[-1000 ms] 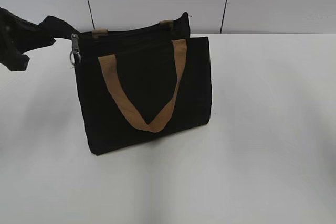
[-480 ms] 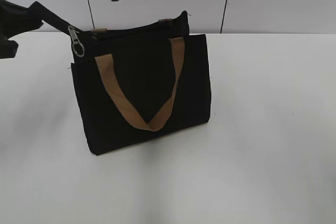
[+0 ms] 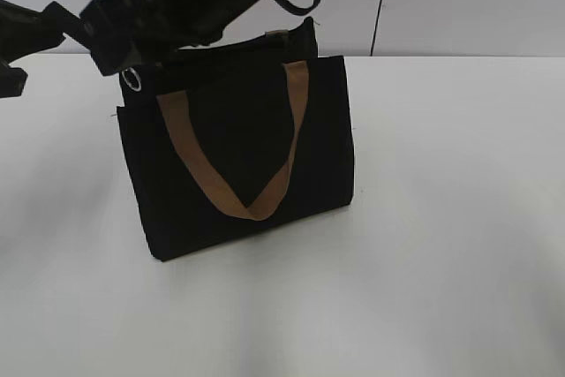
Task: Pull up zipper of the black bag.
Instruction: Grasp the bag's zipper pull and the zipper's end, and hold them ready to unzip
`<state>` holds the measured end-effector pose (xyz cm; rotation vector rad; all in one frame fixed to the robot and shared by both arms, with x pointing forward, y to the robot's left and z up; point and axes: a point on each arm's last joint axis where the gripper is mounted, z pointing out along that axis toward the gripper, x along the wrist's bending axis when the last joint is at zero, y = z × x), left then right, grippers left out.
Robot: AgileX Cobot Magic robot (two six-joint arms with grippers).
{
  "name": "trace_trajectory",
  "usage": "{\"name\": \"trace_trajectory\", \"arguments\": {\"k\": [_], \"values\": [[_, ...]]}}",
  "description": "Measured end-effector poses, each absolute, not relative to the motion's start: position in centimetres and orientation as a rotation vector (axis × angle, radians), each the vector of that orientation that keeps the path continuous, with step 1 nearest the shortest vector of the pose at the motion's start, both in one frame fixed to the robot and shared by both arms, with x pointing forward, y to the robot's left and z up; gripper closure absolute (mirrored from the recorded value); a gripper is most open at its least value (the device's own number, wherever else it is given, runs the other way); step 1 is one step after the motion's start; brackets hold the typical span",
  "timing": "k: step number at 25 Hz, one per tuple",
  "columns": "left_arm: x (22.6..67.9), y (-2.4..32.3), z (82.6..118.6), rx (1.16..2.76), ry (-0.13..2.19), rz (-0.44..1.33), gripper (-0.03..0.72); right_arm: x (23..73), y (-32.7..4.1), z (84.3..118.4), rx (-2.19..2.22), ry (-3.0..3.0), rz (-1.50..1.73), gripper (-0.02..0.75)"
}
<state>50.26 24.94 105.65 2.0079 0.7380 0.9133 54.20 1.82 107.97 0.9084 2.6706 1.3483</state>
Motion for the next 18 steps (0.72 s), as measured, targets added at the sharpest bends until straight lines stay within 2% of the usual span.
{"name": "trace_trajectory", "arguments": {"k": [11,18], "values": [[50.3,24.9,105.7,2.008,0.738,0.913,0.666,55.8,2.9,104.2,0.804,2.678,1.269,0.399],[50.2,24.8,105.7,2.007,0.725,0.897,0.666,56.4,3.1,103.4,0.817,2.643,1.274,0.472]]}}
